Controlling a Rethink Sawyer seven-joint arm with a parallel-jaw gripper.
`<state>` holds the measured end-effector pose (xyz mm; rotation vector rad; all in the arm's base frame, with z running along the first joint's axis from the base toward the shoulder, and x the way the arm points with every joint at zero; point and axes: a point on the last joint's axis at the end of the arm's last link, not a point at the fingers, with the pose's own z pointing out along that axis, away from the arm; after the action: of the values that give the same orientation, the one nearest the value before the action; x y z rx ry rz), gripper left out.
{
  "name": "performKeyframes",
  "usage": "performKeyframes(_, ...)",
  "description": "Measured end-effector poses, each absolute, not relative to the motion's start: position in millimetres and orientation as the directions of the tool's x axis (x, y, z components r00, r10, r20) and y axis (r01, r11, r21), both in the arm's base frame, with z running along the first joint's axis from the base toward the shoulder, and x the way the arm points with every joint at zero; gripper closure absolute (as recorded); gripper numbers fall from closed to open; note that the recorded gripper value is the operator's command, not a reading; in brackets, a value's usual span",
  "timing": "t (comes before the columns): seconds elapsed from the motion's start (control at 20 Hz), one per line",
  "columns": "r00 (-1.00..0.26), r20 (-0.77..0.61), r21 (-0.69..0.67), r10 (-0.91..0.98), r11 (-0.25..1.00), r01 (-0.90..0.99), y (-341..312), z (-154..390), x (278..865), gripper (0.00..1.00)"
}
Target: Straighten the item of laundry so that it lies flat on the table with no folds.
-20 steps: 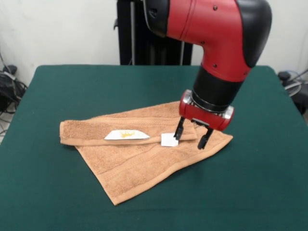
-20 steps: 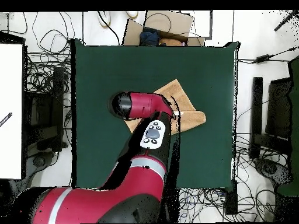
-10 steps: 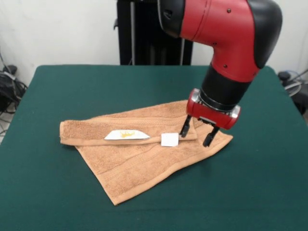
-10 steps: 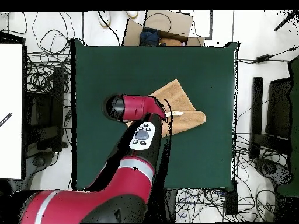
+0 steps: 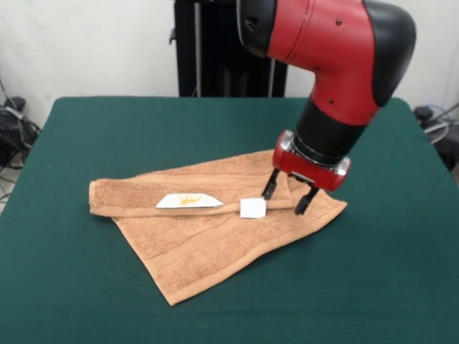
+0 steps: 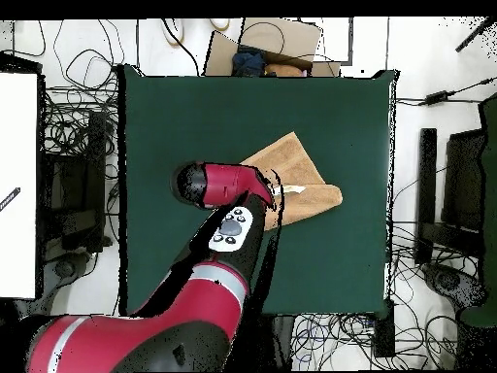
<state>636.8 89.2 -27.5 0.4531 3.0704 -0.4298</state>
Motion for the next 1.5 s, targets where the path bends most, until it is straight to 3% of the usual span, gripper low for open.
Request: performKeyframes(1.5, -0.938, -0.028, -0.335, 0.344, 0.881, 0.334, 70.7, -51.9, 618.9, 0.00)
